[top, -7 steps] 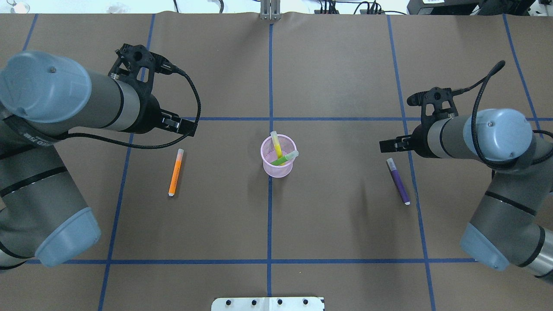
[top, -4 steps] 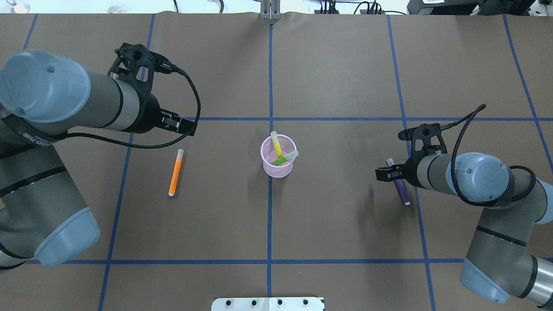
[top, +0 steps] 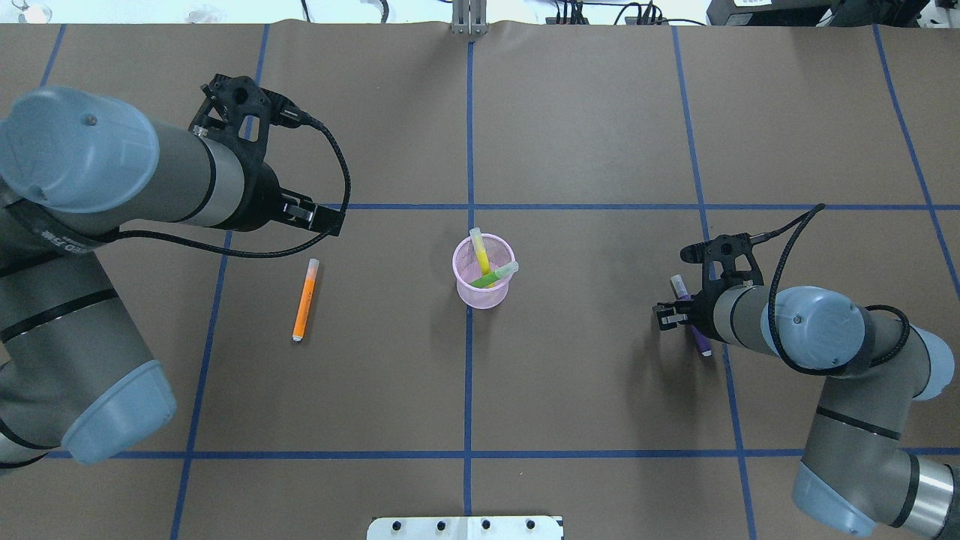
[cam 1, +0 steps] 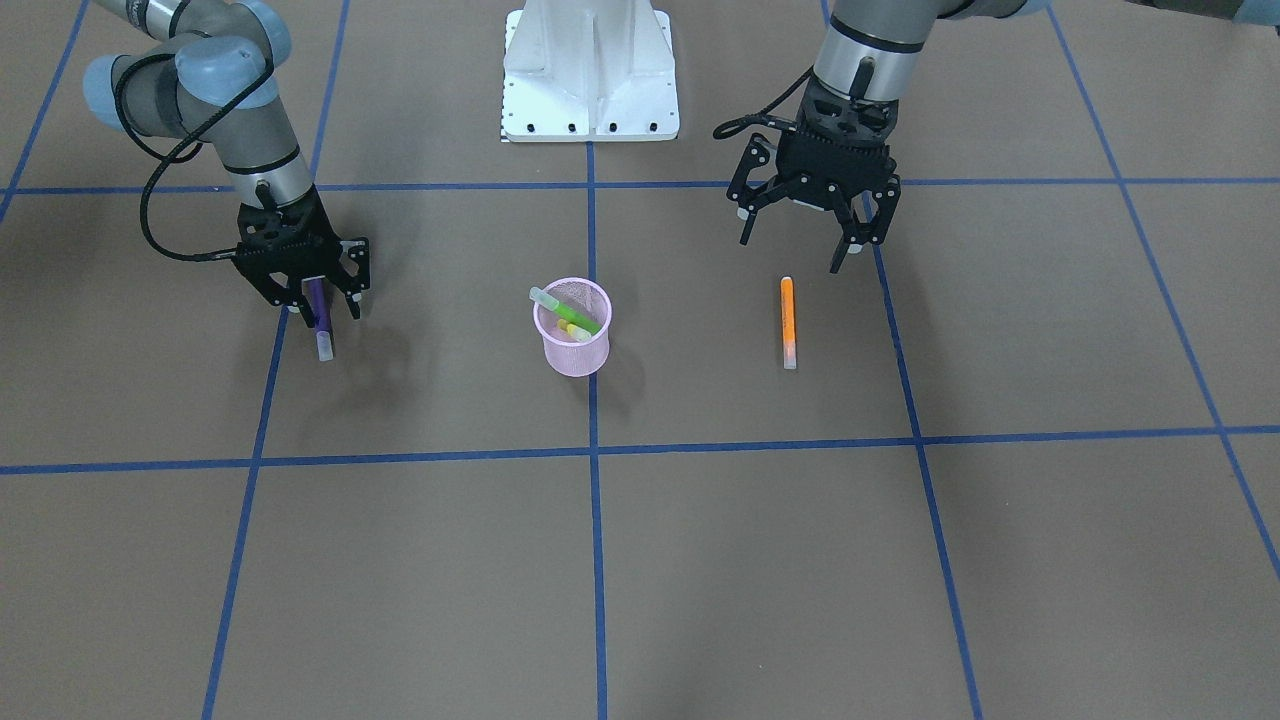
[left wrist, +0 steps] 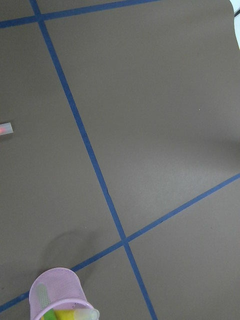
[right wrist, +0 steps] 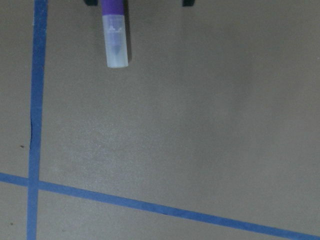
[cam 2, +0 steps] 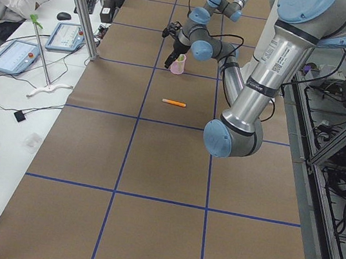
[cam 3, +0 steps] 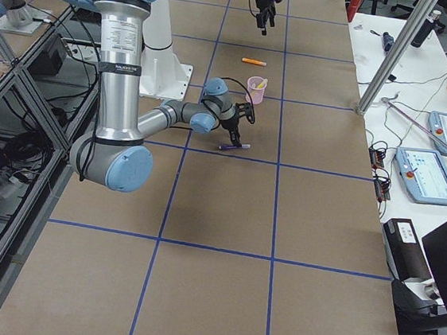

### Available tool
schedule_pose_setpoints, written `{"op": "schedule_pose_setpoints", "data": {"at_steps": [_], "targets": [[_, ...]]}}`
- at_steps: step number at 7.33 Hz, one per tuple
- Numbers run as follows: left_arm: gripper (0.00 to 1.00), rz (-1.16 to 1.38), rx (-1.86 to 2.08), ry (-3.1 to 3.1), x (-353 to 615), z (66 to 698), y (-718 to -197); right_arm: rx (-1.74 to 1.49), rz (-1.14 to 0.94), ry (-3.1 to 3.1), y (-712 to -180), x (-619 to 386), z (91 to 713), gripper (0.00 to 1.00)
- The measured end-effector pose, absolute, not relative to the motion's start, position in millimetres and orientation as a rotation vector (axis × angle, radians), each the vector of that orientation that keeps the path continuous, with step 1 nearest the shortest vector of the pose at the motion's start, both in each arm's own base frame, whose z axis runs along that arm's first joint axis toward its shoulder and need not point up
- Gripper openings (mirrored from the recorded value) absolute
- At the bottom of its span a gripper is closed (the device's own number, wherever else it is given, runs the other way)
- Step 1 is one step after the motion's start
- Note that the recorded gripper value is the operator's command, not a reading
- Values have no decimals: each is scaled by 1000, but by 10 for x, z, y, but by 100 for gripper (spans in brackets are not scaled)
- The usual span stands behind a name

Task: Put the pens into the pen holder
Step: 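Lower the right gripper onto the purple pen and grasp it, then lift the purple pen and carry it toward the pink cup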

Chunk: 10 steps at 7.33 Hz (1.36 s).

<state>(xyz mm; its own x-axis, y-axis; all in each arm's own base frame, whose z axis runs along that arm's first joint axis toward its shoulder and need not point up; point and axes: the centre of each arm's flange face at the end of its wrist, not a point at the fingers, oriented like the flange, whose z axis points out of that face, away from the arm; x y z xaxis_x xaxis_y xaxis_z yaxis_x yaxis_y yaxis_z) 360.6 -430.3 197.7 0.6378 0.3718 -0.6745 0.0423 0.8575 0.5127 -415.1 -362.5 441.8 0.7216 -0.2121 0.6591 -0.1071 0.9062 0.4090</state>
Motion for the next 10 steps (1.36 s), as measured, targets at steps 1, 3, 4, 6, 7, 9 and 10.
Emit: {"op": "schedule_pose_setpoints", "data": {"at_steps": [1, 3, 4, 6, 7, 9, 10], "targets": [[99, 198, 522, 868, 3609, 1975, -4301, 445, -60, -771, -3631, -4146, 4439, 54], [99, 196, 526, 861, 3624, 1983, -4308, 447, -54, -771, -3655, -4121, 4452, 49], [99, 196, 527, 859, 3635, 1986, -4307, 448, -48, -769, -3670, -4107, 4459, 49], [99, 195, 528, 856, 3653, 1992, -4304, 446, -37, -762, -3683, -4094, 4489, 48], [99, 194, 529, 855, 3656, 1994, -4305, 445, -34, -759, -3685, -4088, 4507, 47], [99, 194, 529, 854, 3657, 1995, -4305, 442, -33, -751, -3682, -4078, 4548, 46], [99, 194, 529, 854, 3657, 1995, -4306, 440, -33, -748, -3682, -4083, 4569, 45]]}}
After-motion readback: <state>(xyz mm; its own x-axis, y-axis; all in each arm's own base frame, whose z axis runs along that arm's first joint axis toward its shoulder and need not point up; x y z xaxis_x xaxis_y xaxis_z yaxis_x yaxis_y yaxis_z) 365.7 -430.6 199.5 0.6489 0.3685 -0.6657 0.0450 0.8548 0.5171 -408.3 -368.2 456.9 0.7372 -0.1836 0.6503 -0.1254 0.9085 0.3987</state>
